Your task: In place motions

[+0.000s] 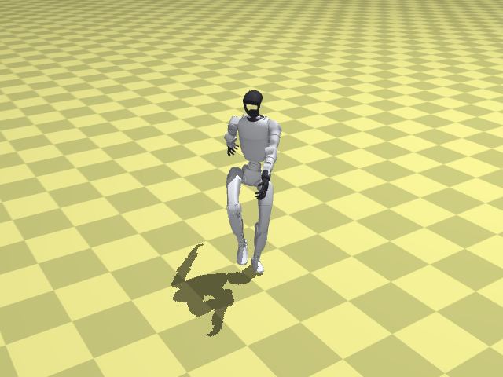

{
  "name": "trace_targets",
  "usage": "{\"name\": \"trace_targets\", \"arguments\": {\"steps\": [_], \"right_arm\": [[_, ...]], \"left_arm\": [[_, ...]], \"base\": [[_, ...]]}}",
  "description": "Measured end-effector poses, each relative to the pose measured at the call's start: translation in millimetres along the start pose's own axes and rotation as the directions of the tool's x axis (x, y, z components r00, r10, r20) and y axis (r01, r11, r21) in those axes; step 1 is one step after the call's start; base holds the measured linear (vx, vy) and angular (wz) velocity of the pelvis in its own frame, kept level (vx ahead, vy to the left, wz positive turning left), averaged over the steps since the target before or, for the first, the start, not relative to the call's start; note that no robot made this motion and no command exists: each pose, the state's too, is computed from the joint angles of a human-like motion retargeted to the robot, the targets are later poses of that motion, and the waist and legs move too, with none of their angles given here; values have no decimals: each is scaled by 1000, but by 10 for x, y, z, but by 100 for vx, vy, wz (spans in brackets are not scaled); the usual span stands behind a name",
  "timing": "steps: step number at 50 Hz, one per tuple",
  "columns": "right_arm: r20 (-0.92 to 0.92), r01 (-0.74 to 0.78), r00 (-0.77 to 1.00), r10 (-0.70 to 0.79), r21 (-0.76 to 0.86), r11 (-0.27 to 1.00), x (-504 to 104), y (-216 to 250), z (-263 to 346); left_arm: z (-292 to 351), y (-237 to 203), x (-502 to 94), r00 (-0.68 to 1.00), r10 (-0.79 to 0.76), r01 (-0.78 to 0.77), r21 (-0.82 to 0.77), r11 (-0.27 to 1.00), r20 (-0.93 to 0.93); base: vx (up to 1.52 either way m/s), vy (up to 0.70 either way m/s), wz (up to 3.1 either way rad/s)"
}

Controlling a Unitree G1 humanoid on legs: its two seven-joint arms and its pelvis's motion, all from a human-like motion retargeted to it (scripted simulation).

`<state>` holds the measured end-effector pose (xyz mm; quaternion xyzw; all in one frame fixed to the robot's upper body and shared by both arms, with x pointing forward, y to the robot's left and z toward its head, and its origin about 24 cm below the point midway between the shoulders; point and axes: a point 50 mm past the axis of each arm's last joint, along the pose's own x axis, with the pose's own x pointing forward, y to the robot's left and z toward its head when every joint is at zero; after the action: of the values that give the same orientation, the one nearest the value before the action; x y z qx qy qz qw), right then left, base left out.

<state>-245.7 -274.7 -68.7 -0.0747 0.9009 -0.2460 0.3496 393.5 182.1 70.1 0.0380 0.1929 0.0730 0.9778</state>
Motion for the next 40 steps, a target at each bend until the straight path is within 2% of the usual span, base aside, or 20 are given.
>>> {"name": "trace_targets", "arguments": {"steps": [2,4,7,10,15,21,26,29,34,37,40], "right_arm": [[62,-78,995,74,53,996,-41,185,144],[125,-198,973,192,38,979,-128,387,360],[253,-385,886,387,-61,921,-370,685,831],[419,-445,765,489,-204,872,-711,883,1379],[594,-248,653,470,-418,874,-1214,927,2018],[716,-2,575,396,-483,876,-1707,869,2471],[732,67,524,435,-545,836,-2079,1025,2648],[737,38,465,490,-570,821,-2413,1164,2769],[768,-115,135,626,-616,780,-3445,1491,2974],[786,-188,-144,601,-618,763,-4419,1464,3041],[712,-156,-425,559,-667,729,-5437,1340,2878]], "left_arm": [[-174,-64,-12,999,-24,26,44,999,-44],[-439,-90,-42,994,-32,41,87,995,-106],[-931,-64,-137,974,-13,46,140,989,-227],[-1511,-70,-331,916,8,62,161,985,-401],[-2418,-167,-865,750,-53,160,103,982,-659],[-2997,-356,-1436,571,-124,191,-15,982,-812],[-3347,-170,-1869,404,-101,234,-4,972,-909],[-3591,103,-2245,267,-50,250,19,968,-962],[-3969,374,-3333,-85,-18,141,-30,990,-996],[-4025,398,-3939,-287,-81,95,-113,989,-954],[-4005,369,-4405,-427,-141,33,-171,985,-893]], "base": [[-2,-18,-41],[0,-12,-46],[-1,-11,-57],[4,-10,-71],[21,-7,-50],[15,-5,-27],[18,-21,-15],[30,-31,-15],[25,-22,-28],[-5,-14,-62],[-15,-23,-126]]}}
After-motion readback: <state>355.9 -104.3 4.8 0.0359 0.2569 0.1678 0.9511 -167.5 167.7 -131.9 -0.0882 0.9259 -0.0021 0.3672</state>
